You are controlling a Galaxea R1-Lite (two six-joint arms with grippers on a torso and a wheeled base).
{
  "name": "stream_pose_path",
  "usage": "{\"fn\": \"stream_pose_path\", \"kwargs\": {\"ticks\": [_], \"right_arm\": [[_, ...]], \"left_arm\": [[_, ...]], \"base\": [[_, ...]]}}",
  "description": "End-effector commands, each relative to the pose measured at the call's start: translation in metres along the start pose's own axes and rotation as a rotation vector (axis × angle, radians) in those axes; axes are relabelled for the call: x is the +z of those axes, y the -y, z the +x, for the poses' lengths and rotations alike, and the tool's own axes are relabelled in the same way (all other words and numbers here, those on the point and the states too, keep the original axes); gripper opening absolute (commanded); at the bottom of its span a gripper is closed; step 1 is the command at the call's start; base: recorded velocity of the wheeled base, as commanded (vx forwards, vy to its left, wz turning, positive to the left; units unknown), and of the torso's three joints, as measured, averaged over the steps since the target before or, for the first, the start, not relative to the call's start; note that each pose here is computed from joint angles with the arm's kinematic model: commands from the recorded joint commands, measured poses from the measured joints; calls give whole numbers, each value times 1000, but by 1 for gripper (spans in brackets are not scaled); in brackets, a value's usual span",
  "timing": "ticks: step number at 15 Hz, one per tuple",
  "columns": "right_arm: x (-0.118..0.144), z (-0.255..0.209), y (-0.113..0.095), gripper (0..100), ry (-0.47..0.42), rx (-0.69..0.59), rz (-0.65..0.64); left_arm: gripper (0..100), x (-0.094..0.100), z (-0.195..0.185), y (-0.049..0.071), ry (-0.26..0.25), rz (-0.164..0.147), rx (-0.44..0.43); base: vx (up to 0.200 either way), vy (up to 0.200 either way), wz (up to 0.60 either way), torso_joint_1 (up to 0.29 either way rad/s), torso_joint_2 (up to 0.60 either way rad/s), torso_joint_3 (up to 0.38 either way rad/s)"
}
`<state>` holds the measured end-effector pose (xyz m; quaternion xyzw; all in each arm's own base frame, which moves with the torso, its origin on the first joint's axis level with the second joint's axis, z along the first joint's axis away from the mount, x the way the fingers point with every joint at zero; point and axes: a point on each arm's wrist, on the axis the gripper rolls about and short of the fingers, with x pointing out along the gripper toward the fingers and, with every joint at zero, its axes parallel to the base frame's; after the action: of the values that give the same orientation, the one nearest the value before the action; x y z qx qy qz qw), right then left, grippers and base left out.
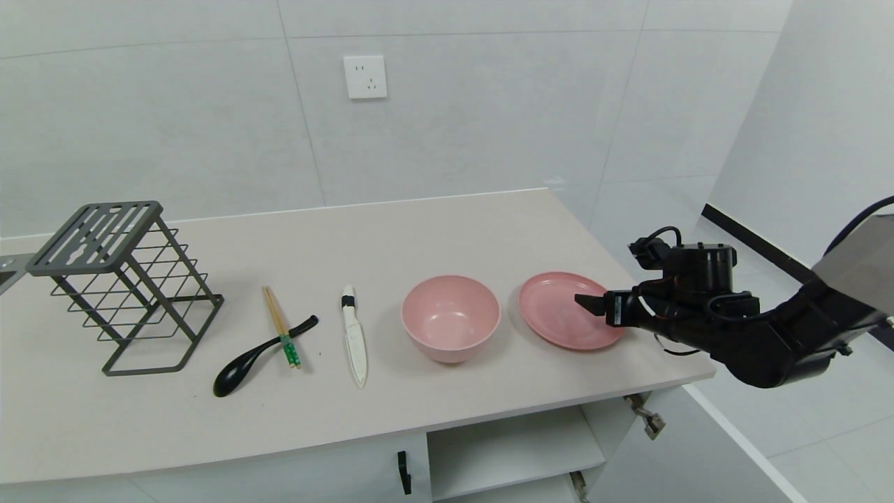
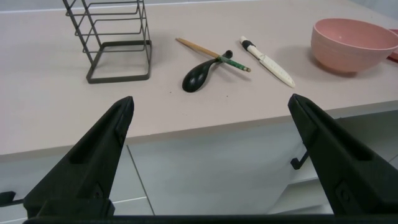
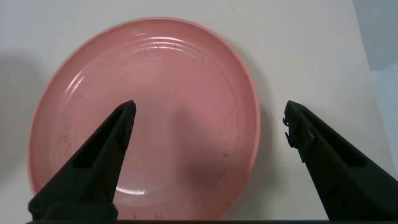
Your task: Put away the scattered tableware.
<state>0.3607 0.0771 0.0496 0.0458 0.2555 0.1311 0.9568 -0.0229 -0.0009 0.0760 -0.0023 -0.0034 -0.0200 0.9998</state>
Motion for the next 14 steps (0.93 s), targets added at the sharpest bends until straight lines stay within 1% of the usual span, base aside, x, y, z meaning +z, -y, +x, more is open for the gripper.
{"fn": "stream_pose_path", "kwargs": {"ticks": [1, 6, 7, 8, 10, 11, 13, 14], "right_arm": [[-4, 8, 1, 100, -13, 0, 1], [-13, 15, -7, 100, -38, 21, -11], [-14, 15, -12, 100, -33, 39, -18], [-14, 15, -14, 0, -34, 46, -21], [-15, 16, -15, 0, -39, 45, -21], [-20, 19, -8, 0, -55, 10, -16], [-24, 22, 7, 0, -60, -92, -7], [-25, 22, 12, 0, -61, -107, -13]], "left_arm": [[100, 0, 0, 0, -1, 0, 0], [100, 0, 0, 0, -1, -1, 0], [100, 0, 0, 0, -1, -1, 0], [100, 0, 0, 0, -1, 0, 0], [100, 0, 0, 0, -2, -2, 0], [100, 0, 0, 0, -2, -2, 0], [100, 0, 0, 0, -2, -2, -1], [100, 0, 0, 0, -2, -2, -1]], "base": [[0, 0, 0, 0, 0, 0], [0, 0, 0, 0, 0, 0], [0, 0, 0, 0, 0, 0], [0, 0, 0, 0, 0, 0], [0, 0, 0, 0, 0, 0], [0, 0, 0, 0, 0, 0], [0, 0, 0, 0, 0, 0], [0, 0, 0, 0, 0, 0]]}}
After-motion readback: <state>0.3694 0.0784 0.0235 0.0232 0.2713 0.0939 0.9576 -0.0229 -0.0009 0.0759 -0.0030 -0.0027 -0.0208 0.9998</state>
